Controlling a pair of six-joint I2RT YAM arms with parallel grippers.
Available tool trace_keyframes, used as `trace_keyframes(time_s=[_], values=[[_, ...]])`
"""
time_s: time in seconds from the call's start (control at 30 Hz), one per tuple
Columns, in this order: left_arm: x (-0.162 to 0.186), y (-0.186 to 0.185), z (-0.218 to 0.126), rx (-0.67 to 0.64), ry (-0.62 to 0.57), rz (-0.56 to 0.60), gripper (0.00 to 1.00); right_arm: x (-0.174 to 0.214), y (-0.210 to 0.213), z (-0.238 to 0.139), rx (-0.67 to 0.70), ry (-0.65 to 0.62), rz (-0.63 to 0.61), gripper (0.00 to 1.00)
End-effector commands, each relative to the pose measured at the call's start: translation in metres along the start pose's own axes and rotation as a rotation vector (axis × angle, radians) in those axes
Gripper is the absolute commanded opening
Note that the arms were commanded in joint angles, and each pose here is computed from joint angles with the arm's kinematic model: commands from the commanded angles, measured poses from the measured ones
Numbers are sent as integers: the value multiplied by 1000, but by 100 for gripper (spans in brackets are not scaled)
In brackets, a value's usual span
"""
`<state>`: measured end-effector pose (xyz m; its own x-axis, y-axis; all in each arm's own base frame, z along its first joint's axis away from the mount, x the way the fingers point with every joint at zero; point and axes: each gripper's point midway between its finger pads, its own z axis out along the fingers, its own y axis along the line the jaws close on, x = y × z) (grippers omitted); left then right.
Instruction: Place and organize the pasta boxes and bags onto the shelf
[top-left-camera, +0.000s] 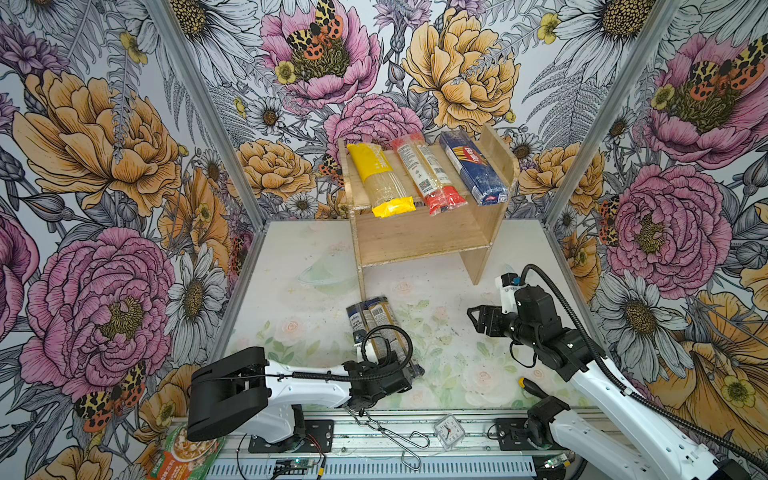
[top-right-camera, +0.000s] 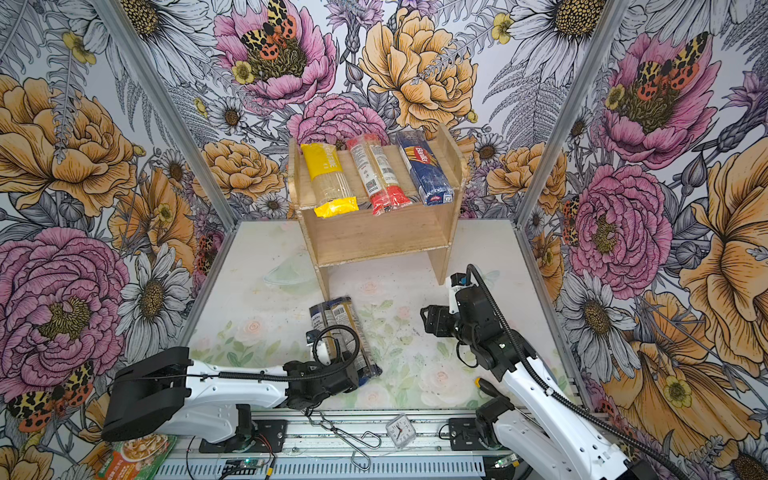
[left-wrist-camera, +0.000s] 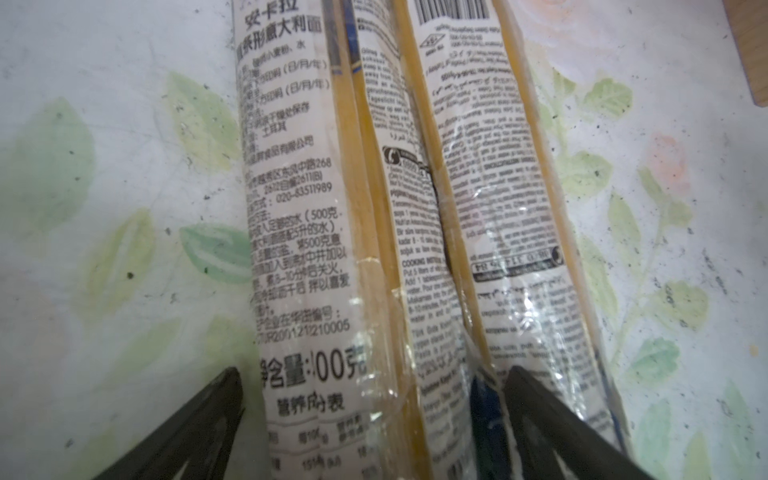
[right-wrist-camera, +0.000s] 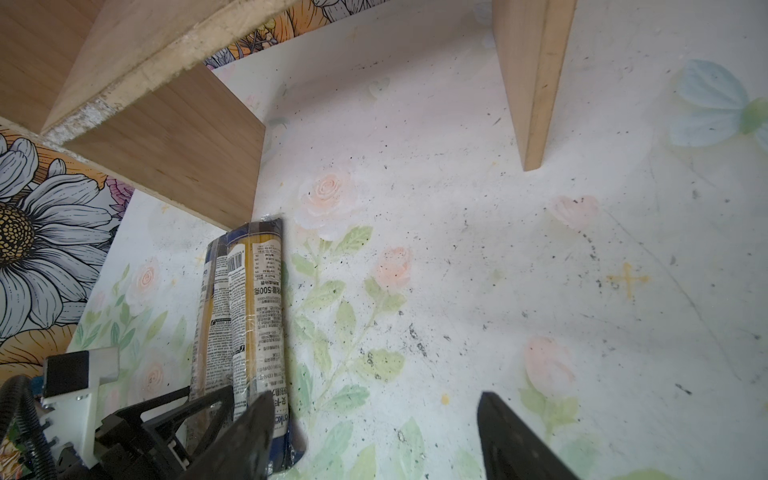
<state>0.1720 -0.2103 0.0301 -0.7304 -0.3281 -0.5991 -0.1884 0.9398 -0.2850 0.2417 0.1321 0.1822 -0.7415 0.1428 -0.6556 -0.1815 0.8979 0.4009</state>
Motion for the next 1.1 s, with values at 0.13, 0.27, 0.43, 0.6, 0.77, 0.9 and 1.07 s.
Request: trace_keyframes(time_s=[0.13, 0.27, 0.43, 0.6, 0.77, 0.9, 1.07], values=[[42, 57, -3, -169, 197, 64, 99, -1, 1, 1, -2, -11, -1, 78], [40, 65, -7, -190, 198, 76, 99, -1, 1, 2, -2, -6, 2, 78], [42, 69, -7, -209, 212, 102, 99, -1, 0, 4, 4, -5, -1, 78], [48, 61, -7, -209, 242, 135, 99, -1, 0, 6, 5, 5, -3, 78], [55, 64, -6, -228, 267, 155, 99, 0, -1, 8, 8, 11, -4, 78], [59, 65, -5, -248, 288, 172, 99, 0, -1, 8, 8, 11, -4, 78], [63, 66, -5, -280, 299, 204, 99, 2, -2, 10, 14, 14, -5, 78]])
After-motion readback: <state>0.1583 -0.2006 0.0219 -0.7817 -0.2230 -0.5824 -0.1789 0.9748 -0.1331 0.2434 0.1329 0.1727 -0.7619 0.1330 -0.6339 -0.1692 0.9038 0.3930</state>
